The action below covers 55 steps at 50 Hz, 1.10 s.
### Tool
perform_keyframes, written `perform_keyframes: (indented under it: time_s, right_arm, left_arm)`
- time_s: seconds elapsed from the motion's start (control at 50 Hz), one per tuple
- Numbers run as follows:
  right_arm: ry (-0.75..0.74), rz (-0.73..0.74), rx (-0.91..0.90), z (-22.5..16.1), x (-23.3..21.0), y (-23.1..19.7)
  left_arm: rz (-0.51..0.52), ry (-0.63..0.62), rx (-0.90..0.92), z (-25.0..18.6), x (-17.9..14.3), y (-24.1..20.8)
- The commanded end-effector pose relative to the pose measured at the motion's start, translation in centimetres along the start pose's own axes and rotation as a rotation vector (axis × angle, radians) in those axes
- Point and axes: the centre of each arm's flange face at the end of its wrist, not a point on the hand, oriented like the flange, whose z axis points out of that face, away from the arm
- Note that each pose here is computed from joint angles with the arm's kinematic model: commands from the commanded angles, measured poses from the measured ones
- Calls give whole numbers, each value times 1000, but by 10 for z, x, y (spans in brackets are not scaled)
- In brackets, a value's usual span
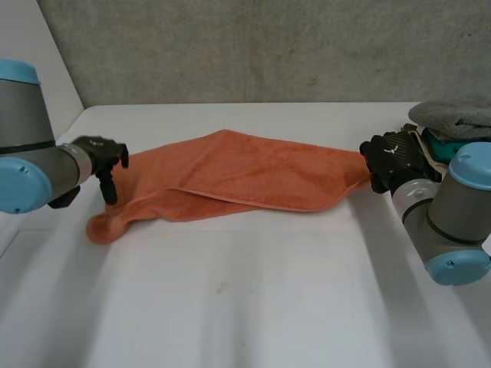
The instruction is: Fold the laundry.
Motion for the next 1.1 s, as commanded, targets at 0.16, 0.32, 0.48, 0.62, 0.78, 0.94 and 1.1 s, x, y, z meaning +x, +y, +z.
perform_keyframes:
  time_s: [0.16,0.32,0.48,0.62,0.78,0.94,1.1]
  right_arm:
    - [44,-19,8,5,22,-1]
    - [41,-19,11,5,21,-2]
    - [44,-22,10,5,23,-3]
    - [81,-52,20,-3,46,-26]
    - [147,-109,80,-37,103,-98]
    - [216,-107,177,-79,152,-177]
    - [158,-84,99,-65,150,-170]
  left_arm:
    - [5,98,-137,8,22,30]
    - [25,71,-120,12,25,36]
    - [34,50,-123,10,21,35]
    - [3,-24,-55,-24,-3,5]
    - [20,-69,110,-98,-33,-40]
    - [93,-174,330,-182,-58,-81]
    - [124,-161,405,-198,-58,-90]
